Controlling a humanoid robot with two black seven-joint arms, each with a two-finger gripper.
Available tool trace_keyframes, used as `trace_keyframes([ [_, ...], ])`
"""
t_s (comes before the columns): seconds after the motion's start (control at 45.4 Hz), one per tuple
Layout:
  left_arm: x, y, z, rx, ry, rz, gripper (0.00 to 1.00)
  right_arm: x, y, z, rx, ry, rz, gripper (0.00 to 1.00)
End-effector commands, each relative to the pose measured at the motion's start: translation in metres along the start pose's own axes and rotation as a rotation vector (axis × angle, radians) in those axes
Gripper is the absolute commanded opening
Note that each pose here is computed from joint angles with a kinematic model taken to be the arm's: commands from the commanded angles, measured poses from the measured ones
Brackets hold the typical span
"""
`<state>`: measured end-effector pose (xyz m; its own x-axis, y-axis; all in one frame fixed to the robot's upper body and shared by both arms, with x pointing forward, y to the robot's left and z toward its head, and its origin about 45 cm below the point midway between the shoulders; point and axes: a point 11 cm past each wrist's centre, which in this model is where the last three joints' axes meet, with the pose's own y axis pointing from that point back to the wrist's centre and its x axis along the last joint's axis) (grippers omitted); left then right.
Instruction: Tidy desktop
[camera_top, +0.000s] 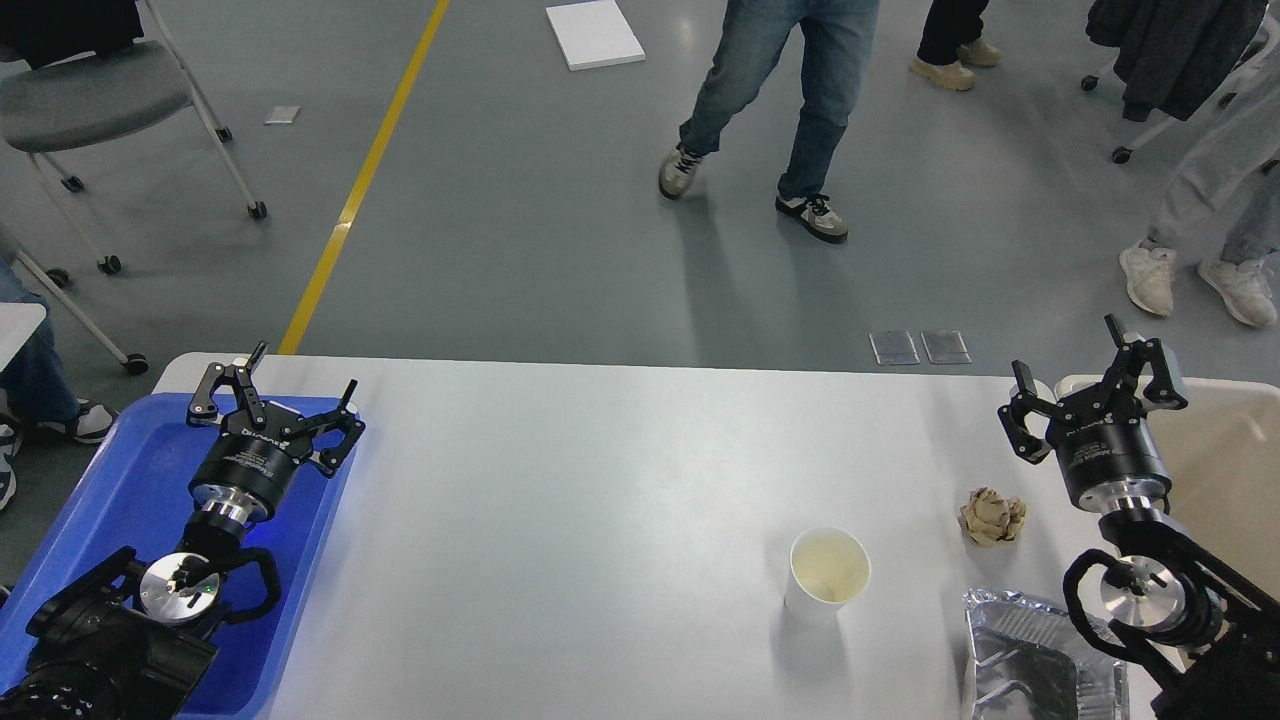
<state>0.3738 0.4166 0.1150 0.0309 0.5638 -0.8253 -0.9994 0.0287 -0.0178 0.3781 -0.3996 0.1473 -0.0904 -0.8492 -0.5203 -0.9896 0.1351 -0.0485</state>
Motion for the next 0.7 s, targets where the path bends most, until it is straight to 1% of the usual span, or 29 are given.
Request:
trace_keyframes([
  [0.0,0.0,0.0,-0.0001,0.0,-0.001,0.0,1.0,0.0065,0.0026,-0.0024,0.0,0.011,0.012,1.0],
  [0.683,0.0,0.0,-0.0003,0.002,-0.001,0.0,1.0,0.0056,-0.0012,-0.0055,0.01,0.013,0.014,1.0],
])
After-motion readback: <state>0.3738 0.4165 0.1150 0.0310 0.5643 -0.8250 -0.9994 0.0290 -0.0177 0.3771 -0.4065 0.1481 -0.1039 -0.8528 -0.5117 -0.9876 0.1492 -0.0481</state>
